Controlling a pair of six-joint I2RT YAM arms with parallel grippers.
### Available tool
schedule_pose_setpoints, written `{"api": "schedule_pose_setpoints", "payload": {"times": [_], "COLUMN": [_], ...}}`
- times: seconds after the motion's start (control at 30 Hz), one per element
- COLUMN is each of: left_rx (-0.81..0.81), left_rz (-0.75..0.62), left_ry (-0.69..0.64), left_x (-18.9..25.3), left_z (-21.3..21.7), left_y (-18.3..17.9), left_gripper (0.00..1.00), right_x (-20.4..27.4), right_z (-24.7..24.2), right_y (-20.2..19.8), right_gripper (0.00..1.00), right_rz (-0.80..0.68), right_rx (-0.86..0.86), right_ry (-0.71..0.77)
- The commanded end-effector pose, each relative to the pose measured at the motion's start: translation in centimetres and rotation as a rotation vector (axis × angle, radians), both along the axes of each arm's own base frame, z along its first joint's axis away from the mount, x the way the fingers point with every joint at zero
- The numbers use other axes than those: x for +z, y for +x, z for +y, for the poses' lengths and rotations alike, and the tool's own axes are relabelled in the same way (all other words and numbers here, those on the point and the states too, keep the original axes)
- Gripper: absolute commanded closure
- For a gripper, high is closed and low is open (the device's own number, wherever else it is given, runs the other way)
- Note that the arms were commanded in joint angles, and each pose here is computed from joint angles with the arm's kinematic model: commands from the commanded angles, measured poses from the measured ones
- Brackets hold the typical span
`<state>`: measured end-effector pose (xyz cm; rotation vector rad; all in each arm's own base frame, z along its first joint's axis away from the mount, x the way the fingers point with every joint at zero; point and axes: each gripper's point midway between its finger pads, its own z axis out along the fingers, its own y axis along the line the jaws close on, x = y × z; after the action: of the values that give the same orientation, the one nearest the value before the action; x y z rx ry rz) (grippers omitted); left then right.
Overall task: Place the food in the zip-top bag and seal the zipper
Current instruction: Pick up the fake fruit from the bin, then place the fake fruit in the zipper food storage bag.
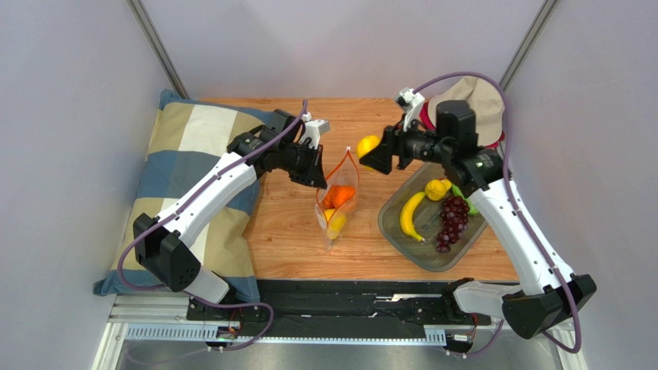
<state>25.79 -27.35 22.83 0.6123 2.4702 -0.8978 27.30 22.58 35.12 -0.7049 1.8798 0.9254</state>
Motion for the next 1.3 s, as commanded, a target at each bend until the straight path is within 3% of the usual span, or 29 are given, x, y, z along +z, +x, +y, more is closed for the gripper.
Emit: {"api": "schedule_pose_setpoints", "payload": {"times": [0.0,0.33,0.57,0.7,0.8,0.9,0.93,1.03,1.13,1.27], "left_rx": [0.019,0.028,0.039,0.041,0.038,0.037,0.036,0.037,0.037,0.033], "left_rz": [0.0,0.003,0.001,0.006,0.004,-0.001,-0.002,-0.007,-0.01,-0.016], "left_ry": [-0.048,-0.054,-0.056,-0.06,-0.068,-0.074,-0.073,-0.075,-0.075,-0.077], "left_x": [1.1,1.0,1.1,1.1,1.3,1.5,1.4,1.6,1.6,1.8], "left_z": [-0.4,-0.4,-0.3,-0.3,-0.6,-0.6,-0.7,-0.6,-0.6,-0.5], "left_y": [0.7,0.7,0.7,0.7,0.8,0.9,1.0,1.0,0.9,0.9], "left_gripper": [1.0,1.0,1.0,1.0,1.0,1.0,1.0,1.0,1.0,1.0], "right_x": [0.4,-4.4,-7.8,-9.0,-10.1,-11.4,-11.7,-11.1,-9.9,-7.9], "right_z": [4.0,5.9,7.6,8.5,9.1,9.2,9.2,9.5,9.3,8.0], "right_y": [0.9,2.1,0.0,-2.7,-4.6,-5.3,-5.6,-5.8,-6.0,-6.0], "right_gripper": [0.92,0.96,0.95,0.99,0.91,0.76,0.58,0.24,0.09,0.0], "right_rz": [0.101,0.14,0.123,0.137,0.079,0.071,0.091,0.106,0.104,0.068], "right_rx": [-0.08,-0.276,-0.181,-0.03,0.092,0.139,0.151,0.171,0.18,0.18], "right_ry": [0.199,0.191,0.133,0.064,-0.014,-0.078,-0.093,-0.092,-0.098,-0.121]}}
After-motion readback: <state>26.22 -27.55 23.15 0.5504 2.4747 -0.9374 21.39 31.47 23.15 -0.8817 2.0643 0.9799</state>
